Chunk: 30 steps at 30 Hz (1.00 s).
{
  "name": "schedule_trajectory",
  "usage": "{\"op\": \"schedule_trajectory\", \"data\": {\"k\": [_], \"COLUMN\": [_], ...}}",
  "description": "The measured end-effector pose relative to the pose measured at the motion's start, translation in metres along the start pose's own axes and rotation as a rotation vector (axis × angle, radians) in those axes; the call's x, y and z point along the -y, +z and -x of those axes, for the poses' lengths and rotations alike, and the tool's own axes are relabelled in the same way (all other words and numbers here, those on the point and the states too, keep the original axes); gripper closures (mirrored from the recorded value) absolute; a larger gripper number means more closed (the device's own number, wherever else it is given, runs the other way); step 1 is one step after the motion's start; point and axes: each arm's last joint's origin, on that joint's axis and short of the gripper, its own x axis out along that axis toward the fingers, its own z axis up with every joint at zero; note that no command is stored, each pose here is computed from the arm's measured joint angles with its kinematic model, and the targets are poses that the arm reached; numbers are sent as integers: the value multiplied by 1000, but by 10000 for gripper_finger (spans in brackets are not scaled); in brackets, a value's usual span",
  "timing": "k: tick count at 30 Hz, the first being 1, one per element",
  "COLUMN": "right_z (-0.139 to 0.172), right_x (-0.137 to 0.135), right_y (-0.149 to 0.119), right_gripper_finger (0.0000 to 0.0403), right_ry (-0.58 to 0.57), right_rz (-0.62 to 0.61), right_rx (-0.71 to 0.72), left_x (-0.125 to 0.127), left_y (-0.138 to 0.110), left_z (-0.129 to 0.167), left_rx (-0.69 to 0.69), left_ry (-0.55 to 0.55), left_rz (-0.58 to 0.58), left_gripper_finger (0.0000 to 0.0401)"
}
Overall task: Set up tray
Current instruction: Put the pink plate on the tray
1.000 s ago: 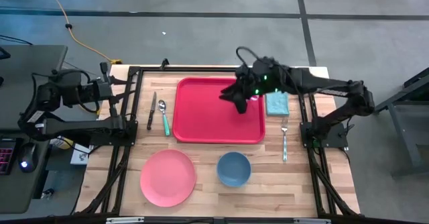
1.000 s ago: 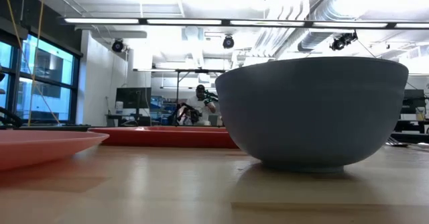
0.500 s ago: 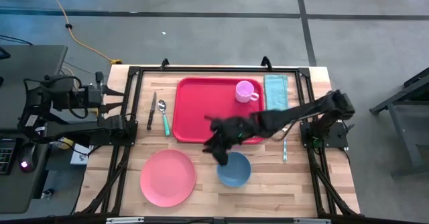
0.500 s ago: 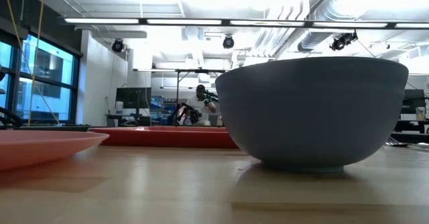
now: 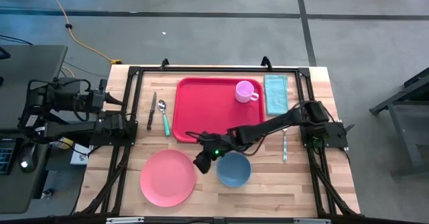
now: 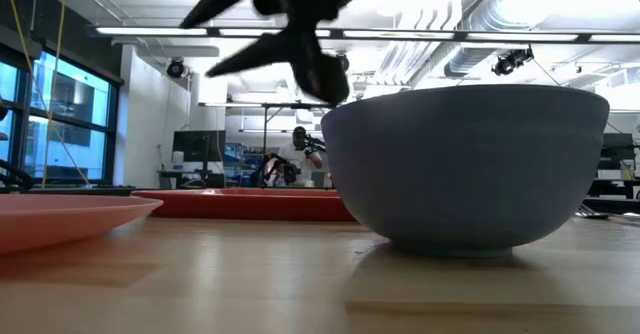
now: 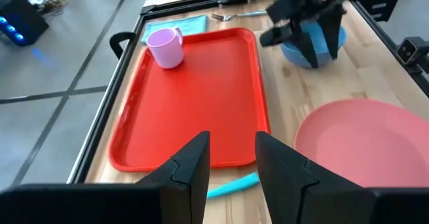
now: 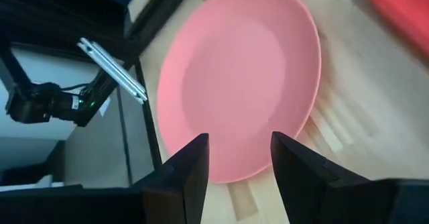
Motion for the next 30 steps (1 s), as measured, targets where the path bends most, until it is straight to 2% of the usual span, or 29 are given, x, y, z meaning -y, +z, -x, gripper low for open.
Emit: {"op": "schedule_trajectory", "data": {"k": [5,10,14,20,23,30], "right_z": [-18,-21,-21,-20,-20,-21], "right_x": [18,22,23,10,10,18], "right_y": [0,6,11,19,20,16], "right_gripper_finger": [263,263,263,263,263,263], "right_ry": [-8,24,37,131,103,28], "right_rz": [-74,-99,-73,48,16,-28], "right_rx": [-38,-17,-5,140,175,131], "left_x": [0,0,0,0,0,0], "left_y": [0,1,1,1,1,1], "left_z": [0,0,0,0,0,0], "left_rx": [6,9,9,9,9,9], "left_ry": [-4,-3,-3,-3,-3,-3], "left_rz": [-3,-4,-11,-30,-30,-31], "left_gripper_finger": [249,249,249,249,249,249]}}
